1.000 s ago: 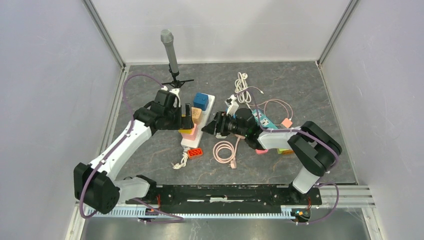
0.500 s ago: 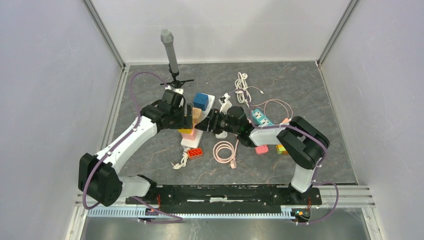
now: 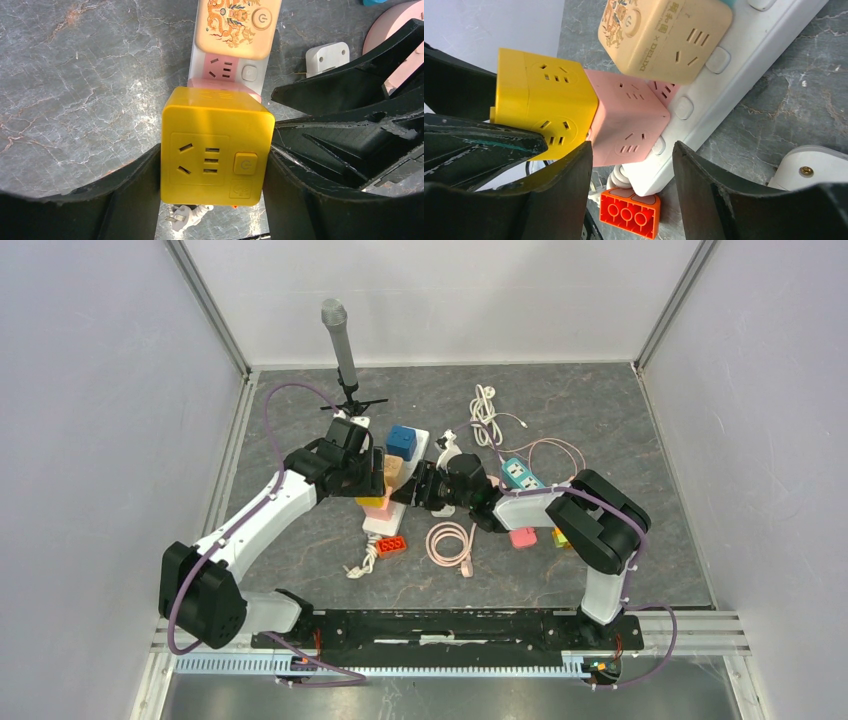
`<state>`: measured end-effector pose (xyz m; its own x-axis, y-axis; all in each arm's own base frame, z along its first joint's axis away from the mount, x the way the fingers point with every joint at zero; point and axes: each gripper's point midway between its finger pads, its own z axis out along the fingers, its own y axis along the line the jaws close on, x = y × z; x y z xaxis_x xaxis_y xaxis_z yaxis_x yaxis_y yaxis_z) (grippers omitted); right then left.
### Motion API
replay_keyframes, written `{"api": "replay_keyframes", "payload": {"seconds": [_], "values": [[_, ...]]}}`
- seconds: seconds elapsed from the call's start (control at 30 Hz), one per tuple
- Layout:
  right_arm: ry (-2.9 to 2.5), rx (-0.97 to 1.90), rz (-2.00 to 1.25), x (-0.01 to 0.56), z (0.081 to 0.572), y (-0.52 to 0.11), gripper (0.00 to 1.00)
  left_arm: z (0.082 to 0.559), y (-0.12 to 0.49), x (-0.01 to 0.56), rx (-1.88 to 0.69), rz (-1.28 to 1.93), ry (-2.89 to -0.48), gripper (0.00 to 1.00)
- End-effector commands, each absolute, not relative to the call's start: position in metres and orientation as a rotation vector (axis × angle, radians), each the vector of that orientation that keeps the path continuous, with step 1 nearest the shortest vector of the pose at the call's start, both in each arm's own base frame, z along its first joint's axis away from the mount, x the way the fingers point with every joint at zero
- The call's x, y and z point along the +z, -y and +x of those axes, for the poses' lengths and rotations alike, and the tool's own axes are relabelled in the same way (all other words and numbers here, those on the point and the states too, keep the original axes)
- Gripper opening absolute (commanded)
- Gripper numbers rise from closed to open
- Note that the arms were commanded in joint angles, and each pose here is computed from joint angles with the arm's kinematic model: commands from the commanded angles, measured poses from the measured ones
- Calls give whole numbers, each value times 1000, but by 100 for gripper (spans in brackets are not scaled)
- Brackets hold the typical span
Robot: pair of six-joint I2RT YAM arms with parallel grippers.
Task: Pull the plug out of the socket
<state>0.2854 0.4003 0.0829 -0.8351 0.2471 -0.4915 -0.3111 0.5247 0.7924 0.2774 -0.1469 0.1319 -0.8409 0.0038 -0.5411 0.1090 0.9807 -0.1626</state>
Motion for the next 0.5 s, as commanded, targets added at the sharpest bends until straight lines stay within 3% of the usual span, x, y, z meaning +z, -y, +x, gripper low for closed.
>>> {"api": "replay_keyframes", "payload": {"seconds": [0.0,0.47], "values": [[-2182,1268,-73,92,294,-405,64,290,169,152,-393,15,-2496,56],[-2087,1402,-82,115,279,-404,64,281,177,155,-438,34,-2511,56]]}}
